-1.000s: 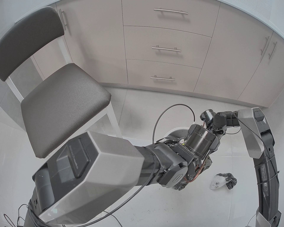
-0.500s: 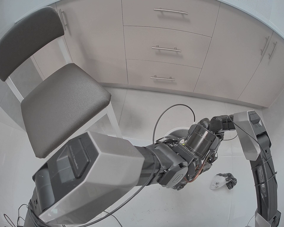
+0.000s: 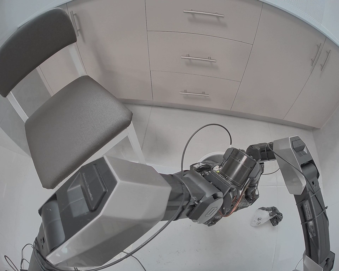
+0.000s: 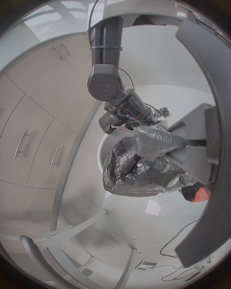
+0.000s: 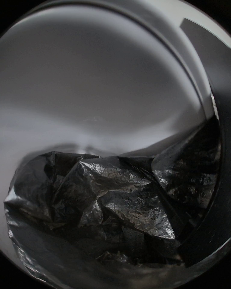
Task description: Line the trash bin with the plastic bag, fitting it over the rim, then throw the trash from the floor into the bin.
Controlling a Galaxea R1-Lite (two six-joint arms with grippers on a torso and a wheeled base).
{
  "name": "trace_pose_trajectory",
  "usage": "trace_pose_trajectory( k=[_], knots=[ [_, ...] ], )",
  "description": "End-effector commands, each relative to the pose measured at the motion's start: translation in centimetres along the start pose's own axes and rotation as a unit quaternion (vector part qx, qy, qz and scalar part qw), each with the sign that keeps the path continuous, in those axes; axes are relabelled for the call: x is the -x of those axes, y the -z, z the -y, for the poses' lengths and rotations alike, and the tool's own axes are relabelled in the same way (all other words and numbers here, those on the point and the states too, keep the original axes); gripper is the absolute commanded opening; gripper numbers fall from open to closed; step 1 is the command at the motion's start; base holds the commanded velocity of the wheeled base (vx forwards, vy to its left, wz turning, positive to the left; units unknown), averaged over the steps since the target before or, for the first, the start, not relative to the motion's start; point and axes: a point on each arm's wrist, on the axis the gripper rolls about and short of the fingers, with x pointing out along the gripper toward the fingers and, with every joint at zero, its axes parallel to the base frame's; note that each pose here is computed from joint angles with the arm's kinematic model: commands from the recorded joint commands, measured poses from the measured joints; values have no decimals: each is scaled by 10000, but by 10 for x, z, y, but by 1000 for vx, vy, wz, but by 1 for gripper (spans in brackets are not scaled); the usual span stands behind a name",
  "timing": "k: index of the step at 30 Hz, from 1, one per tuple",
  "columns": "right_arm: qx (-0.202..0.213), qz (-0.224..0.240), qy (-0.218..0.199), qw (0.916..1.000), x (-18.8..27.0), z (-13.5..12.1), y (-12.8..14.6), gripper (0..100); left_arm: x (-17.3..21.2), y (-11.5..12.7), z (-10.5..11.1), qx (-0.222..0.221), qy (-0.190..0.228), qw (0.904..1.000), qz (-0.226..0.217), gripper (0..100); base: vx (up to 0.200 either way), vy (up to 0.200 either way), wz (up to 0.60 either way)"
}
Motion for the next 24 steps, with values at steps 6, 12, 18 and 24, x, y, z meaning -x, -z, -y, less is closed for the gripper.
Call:
trace_pose_trajectory(
  k=[6, 12, 18, 24],
  knots=[
    [25, -217, 78, 9997, -20, -1, 4, 100, 0, 0, 0, 3, -6, 10000, -2, 0, 0, 0, 0],
    [26, -287, 88, 9995, -27, -1, 5, 100, 0, 1, -1, 5, -16, 10000, -12, 0, 0, 0, 0],
    [33, -315, 57, 9995, -29, -1, 5, 100, -1, 1, -1, 59, -16, 10000, -12, 0, 0, 0, 0],
    [39, -267, 31, 9996, -22, -2, 4, 100, -1, 1, -1, 59, -16, 10000, -12, 0, 0, 0, 0]
  ],
)
